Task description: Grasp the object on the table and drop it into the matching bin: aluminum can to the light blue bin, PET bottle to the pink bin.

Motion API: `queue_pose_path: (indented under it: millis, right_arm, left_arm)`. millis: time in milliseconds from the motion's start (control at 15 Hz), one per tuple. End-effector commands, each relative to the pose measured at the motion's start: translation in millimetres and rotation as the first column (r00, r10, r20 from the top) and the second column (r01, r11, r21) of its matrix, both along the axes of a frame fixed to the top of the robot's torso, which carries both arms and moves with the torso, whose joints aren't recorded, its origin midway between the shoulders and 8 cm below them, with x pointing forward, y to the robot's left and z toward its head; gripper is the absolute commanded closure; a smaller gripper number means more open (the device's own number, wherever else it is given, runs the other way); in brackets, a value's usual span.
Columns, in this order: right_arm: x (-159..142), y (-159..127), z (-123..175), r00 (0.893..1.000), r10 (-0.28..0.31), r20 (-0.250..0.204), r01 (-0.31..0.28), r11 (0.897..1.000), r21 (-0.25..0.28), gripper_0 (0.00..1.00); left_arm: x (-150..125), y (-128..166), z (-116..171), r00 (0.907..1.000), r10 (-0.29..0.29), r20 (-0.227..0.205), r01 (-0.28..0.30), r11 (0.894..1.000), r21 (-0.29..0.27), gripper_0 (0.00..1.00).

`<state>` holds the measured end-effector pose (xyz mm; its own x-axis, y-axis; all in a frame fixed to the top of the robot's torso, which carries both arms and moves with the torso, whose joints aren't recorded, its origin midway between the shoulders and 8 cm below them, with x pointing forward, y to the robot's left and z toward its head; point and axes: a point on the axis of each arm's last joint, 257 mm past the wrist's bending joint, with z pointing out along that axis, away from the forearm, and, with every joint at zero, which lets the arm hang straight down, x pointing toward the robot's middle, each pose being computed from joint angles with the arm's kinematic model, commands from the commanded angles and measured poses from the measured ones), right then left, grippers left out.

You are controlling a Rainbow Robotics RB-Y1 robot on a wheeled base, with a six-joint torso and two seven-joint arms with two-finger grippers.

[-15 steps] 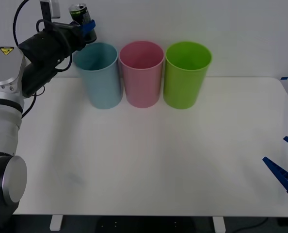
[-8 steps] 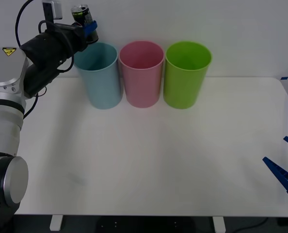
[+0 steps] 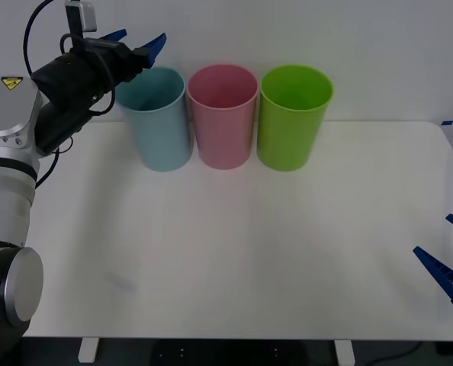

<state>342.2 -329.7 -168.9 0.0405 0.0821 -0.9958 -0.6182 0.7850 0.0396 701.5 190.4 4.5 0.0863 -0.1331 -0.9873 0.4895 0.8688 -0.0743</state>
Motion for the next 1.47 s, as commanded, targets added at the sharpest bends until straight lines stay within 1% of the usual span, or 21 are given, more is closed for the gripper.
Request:
queue_pose_path:
  millis: [67,400,467,733,933,1467]
  right_arm:
    - [0,0,0,1.000,0.000,0.000,0.000,1.000,0.000,0.00]
    - [0,0,0,1.000,0.000,0.000,0.000,1.000,0.000,0.00]
    - [0,0,0,1.000,0.000,0.000,0.000,1.000,0.000,0.00]
    - [0,0,0,1.000,0.000,0.000,0.000,1.000,0.000,0.00]
    - [0,0,0,1.000,0.000,0.000,0.000,1.000,0.000,0.00]
    - [0,0,0,1.000,0.000,0.000,0.000,1.000,0.000,0.00]
  left_arm:
    - [-7,6,-3,0.9996,-0.027,-0.003,0.027,1.000,-0.006,0.00]
    - [-31,24,-11,0.9952,-0.097,-0.008,0.097,0.995,-0.021,0.00]
    - [-39,31,-11,0.9943,-0.106,-0.003,0.106,0.994,-0.026,0.00]
    - [-67,49,-24,0.9931,-0.116,0.014,0.117,0.992,-0.038,0.00]
    - [-94,68,-33,0.9898,-0.141,0.023,0.141,0.990,-0.024,0.00]
    - [-164,116,-68,0.9849,-0.173,0.009,0.172,0.983,0.058,0.00]
